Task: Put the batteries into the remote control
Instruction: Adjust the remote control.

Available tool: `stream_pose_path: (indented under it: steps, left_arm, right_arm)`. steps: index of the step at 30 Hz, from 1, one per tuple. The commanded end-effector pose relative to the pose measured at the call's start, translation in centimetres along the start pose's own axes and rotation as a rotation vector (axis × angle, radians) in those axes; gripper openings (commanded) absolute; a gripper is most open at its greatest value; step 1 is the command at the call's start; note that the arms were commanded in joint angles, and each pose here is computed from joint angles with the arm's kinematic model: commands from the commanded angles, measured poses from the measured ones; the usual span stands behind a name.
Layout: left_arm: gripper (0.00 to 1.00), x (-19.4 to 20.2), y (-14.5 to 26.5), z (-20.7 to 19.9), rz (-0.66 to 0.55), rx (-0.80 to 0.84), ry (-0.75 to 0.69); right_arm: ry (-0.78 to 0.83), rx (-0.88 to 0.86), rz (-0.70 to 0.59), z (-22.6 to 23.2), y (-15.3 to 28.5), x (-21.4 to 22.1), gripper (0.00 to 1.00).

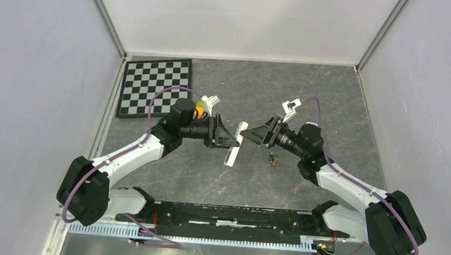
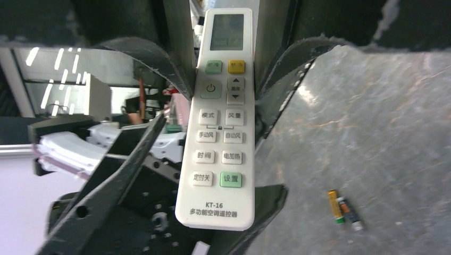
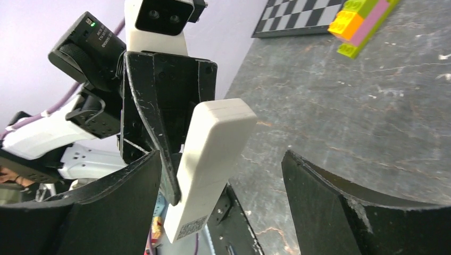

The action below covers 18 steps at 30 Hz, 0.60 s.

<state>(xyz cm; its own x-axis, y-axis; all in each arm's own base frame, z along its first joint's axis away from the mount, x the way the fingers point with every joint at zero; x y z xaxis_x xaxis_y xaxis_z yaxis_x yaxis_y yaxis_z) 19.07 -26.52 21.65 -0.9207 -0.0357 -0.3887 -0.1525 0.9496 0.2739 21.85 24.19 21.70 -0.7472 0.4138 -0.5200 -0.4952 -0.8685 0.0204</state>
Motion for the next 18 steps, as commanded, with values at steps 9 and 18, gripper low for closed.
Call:
stream_pose_path:
  steps: [9,18]
  left_arm:
    - [0.04,-0.5,0.5,-5.2,0.003,0.22,-0.003]
    - [1.0,-1.8,1.6,-1.9,-0.203,-0.155,-0.217]
  right_arm:
    - [-0.091,-0.279,-0.048,6.0,-0.8,-1.9,0.5]
    - [-0.155,0.141,-0.137,0.6,-1.5,-2.7,0.21]
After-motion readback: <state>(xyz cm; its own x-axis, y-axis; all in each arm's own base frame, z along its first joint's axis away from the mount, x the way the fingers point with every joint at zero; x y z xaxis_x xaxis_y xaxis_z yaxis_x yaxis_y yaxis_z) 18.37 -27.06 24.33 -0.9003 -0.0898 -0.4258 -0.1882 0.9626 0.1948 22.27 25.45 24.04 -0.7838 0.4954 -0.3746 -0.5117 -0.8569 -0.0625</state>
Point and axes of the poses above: each gripper's point midway between its finger pads, its own y axis back along the fingers, its own z axis along the line the jaws close on, x = y × z, the point moved 4 cm from there along y, back along the fingers, and after that the axes turned 3 degrees about -y, right-handed, at the moved point
